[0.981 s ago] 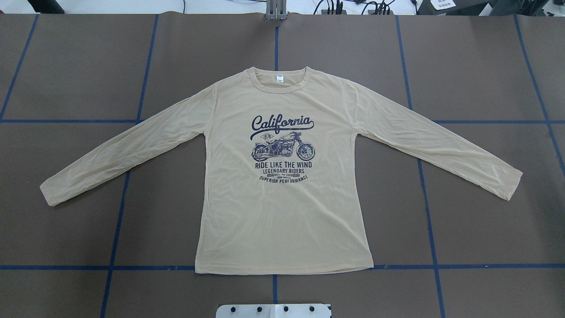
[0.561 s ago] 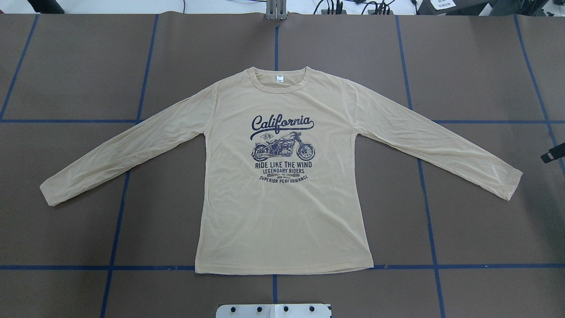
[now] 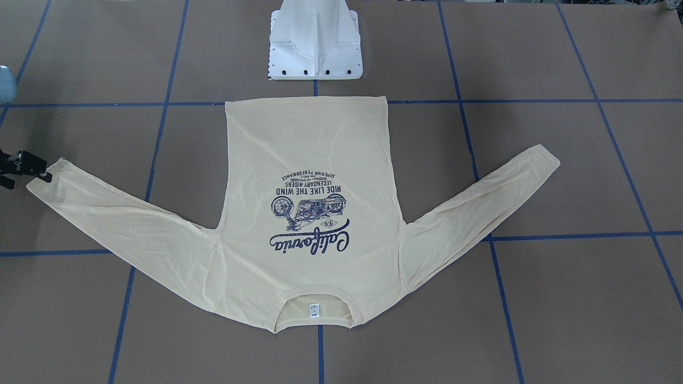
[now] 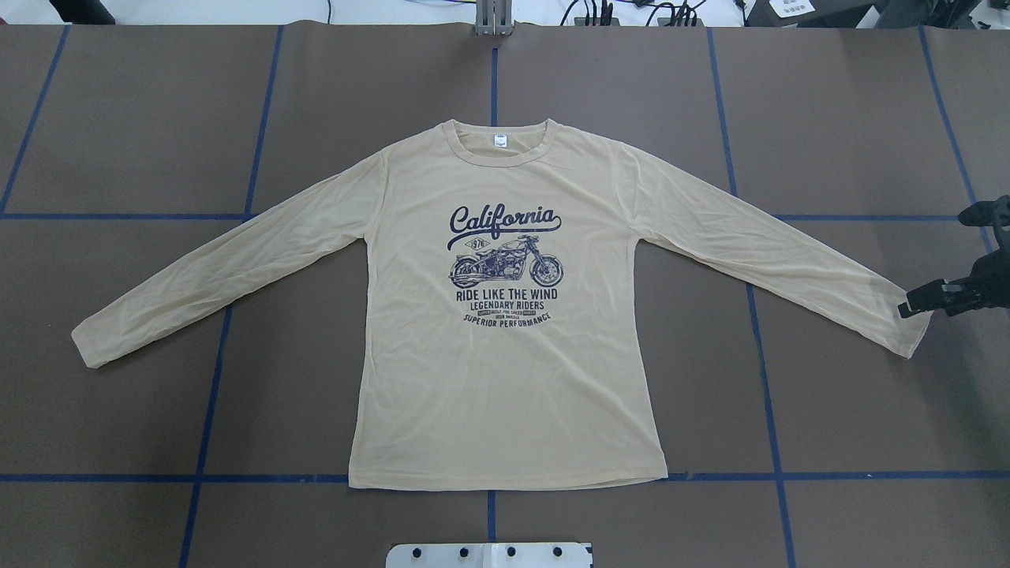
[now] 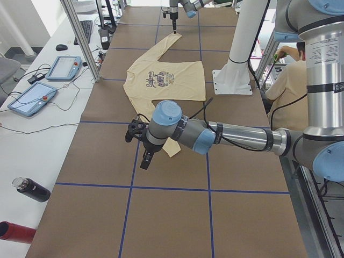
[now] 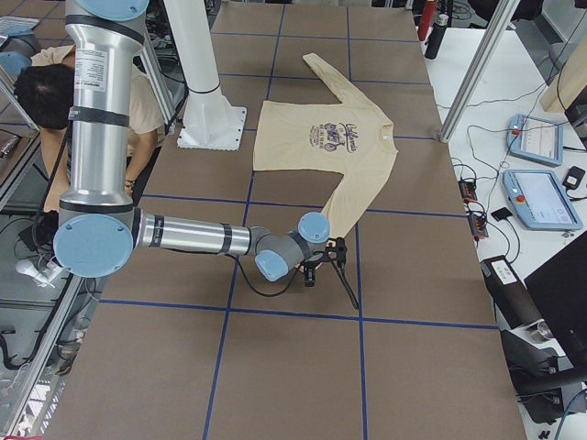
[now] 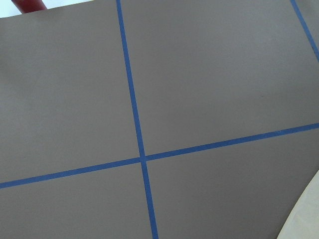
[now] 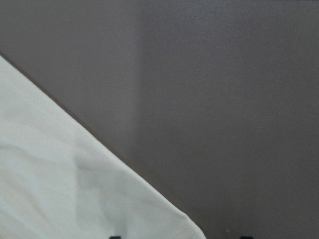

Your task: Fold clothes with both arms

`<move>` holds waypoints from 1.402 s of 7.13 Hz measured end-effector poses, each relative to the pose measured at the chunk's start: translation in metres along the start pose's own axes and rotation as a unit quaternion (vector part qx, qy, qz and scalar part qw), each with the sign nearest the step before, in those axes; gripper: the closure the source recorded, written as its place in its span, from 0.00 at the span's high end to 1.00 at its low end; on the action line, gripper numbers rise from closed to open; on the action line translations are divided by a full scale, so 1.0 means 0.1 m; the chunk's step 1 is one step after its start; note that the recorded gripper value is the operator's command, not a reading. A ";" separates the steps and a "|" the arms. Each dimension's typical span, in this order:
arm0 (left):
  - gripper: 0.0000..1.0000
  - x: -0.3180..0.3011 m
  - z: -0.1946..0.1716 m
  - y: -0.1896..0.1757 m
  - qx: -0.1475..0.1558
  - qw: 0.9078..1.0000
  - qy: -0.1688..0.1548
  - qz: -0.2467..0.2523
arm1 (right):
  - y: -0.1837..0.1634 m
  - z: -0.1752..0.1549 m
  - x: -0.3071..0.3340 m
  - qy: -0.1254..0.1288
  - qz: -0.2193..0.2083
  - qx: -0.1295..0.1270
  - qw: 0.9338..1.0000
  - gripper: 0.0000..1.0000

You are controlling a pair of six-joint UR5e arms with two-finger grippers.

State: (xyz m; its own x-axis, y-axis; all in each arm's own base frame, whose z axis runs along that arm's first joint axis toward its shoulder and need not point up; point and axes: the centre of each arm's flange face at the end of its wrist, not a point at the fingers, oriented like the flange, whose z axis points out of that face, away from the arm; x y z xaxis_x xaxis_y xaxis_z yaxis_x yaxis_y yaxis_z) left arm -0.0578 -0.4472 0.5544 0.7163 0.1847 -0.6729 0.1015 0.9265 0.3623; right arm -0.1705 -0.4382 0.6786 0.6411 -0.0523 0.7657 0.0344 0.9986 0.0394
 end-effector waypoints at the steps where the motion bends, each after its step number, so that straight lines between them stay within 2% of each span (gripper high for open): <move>1: 1.00 0.00 0.00 0.00 0.000 1.000 0.000 0.000 | 0.00 0.00 0.01 0.004 0.003 0.002 1.000 0.00; 5: 1.00 0.00 0.00 0.00 0.000 1.000 -0.001 0.001 | 0.04 -0.03 0.02 0.001 0.005 0.002 1.000 0.00; 10: 1.00 0.01 -0.01 -0.01 0.003 1.000 0.001 0.003 | 0.00 -0.44 -0.45 -0.027 -0.005 0.021 0.999 0.00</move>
State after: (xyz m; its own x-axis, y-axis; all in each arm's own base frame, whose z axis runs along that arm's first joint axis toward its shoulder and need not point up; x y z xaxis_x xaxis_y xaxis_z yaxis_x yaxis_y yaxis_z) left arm -0.0576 -0.4473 0.5527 0.7152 0.1919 -0.6720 0.1005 0.9233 0.3707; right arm -0.1656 -0.4362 0.6161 0.5978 -0.0627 0.7992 0.0069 0.9973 0.0730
